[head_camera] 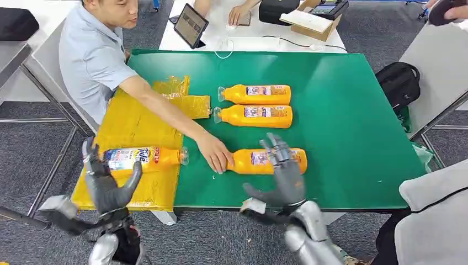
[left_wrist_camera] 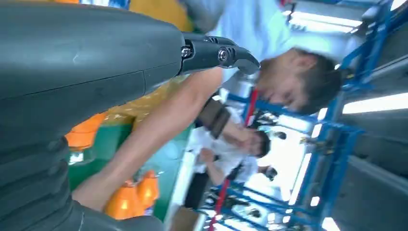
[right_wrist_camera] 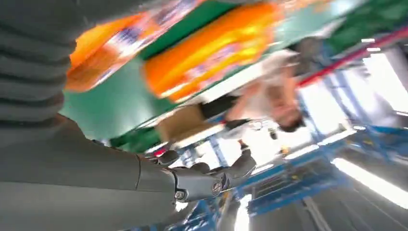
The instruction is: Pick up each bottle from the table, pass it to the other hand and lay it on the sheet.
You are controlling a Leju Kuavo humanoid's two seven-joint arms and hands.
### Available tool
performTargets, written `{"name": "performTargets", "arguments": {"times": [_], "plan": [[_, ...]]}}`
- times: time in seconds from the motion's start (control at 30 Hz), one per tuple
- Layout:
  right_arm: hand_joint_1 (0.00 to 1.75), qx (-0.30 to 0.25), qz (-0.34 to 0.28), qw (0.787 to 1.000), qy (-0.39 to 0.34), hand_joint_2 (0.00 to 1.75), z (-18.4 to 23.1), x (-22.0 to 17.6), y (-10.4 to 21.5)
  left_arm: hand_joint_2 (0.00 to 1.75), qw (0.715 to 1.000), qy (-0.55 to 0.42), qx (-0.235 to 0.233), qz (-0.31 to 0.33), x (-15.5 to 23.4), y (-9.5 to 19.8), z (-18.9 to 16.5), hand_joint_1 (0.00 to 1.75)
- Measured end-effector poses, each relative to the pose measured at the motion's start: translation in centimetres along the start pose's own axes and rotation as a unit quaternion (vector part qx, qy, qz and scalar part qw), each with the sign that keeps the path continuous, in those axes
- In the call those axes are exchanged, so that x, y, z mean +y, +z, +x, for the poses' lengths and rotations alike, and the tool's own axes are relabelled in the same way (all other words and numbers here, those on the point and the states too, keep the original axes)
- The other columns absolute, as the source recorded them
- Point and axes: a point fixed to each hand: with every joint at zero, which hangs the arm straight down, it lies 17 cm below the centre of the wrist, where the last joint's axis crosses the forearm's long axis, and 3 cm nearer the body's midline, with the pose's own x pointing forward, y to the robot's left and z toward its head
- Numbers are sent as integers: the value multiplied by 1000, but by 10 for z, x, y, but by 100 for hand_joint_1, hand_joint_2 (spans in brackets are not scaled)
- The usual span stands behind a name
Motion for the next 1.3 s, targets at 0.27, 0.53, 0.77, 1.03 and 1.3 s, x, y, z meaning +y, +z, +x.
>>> {"name": "performTargets", "arguments": {"times": [0.27,0.53,0.77,1.03,1.3], "plan": [[0,45,44,996,61,175,-59,8,11,175,998,-29,-47,6,3,6,37,0],[0,64,125,988,72,175,-81,48,13,175,997,-54,-52,-4,-12,12,39,0],[0,109,195,971,89,175,-96,81,27,175,996,-74,-57,-11,-19,13,39,0],[0,164,204,952,158,175,-127,76,20,175,994,-93,-50,-24,-24,20,36,0],[0,205,223,936,180,175,-147,74,22,175,994,-101,-39,-30,-26,24,32,0]]}}
